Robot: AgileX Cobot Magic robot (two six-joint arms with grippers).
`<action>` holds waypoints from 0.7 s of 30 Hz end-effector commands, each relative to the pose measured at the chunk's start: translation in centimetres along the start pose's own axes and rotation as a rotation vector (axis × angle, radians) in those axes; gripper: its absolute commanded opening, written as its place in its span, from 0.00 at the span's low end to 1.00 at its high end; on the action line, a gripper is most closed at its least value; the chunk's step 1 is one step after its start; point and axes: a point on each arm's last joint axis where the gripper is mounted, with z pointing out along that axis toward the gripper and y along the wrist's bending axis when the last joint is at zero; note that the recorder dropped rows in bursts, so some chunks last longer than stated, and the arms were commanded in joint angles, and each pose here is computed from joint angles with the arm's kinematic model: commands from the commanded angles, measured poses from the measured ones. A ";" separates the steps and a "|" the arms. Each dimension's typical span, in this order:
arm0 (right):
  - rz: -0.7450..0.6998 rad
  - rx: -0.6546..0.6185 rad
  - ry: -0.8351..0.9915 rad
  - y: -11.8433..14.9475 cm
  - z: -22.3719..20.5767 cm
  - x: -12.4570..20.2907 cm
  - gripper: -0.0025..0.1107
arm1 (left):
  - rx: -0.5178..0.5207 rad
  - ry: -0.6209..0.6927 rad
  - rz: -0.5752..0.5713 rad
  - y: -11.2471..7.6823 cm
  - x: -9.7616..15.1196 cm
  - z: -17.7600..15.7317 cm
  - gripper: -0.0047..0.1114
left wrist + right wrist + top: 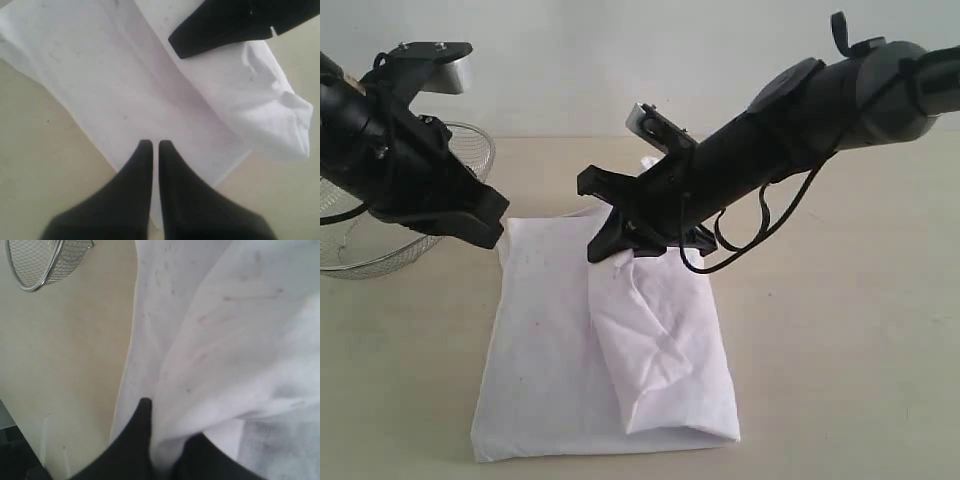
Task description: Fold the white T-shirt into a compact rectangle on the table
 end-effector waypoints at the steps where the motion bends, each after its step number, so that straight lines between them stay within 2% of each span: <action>1: -0.023 -0.009 -0.034 1.4 0.5 0.1 0.02 | -0.004 -0.006 -0.002 -0.2 0.1 -0.4 0.08; 8: -0.010 -0.022 -0.031 2.0 2.2 0.7 0.02 | -0.011 -0.051 0.012 -0.6 0.2 -1.9 0.08; 21: -0.027 -0.034 -0.112 4.4 3.6 0.6 0.02 | 0.002 -0.025 0.012 -0.9 0.5 -2.3 0.08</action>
